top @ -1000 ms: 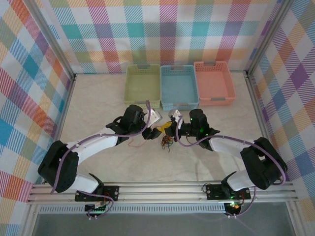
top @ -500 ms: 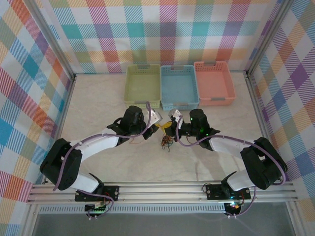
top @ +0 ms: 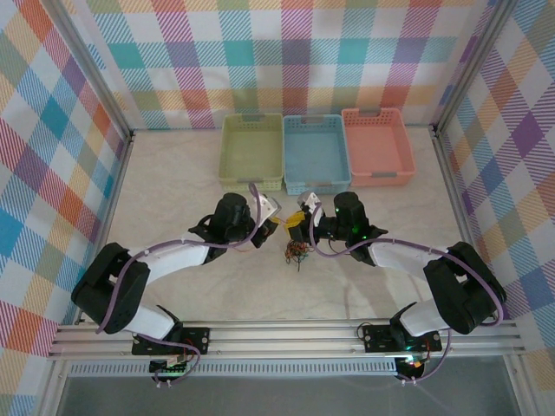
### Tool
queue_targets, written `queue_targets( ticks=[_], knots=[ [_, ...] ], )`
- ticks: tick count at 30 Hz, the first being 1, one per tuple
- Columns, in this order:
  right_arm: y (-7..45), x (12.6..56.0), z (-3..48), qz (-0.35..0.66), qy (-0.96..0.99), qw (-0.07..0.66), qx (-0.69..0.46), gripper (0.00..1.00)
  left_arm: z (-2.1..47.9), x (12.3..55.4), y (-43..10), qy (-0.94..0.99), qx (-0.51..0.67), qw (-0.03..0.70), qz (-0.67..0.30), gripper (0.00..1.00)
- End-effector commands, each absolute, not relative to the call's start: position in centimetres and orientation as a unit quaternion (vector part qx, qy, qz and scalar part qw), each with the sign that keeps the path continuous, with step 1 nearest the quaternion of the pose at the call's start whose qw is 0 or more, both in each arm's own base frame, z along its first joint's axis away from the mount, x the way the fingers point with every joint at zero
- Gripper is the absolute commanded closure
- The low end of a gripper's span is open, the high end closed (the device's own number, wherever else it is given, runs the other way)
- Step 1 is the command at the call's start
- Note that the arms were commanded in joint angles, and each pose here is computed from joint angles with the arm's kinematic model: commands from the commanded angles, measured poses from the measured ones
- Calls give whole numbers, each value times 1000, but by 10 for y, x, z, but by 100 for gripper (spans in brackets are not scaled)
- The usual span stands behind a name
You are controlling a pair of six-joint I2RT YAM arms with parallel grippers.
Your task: Untangle the cables
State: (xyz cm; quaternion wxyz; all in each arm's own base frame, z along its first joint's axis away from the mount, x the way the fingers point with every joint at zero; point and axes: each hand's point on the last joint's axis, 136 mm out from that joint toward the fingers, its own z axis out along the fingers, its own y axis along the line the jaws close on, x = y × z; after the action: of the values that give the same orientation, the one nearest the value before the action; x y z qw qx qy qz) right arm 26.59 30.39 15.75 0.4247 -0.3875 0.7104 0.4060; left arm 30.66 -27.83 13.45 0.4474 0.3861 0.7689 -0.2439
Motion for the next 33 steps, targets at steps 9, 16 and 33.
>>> queue_targets(
  ticks=[9,16,33],
  knots=[
    [303,276,171,402,697,463,-373,54,214,291,-283,776,283,467,-317,100],
    [300,282,166,392,708,467,-356,54,230,284,-278,772,227,477,-353,100],
    [313,266,180,420,665,479,-391,54,246,257,-279,767,233,473,-365,100]
  ],
)
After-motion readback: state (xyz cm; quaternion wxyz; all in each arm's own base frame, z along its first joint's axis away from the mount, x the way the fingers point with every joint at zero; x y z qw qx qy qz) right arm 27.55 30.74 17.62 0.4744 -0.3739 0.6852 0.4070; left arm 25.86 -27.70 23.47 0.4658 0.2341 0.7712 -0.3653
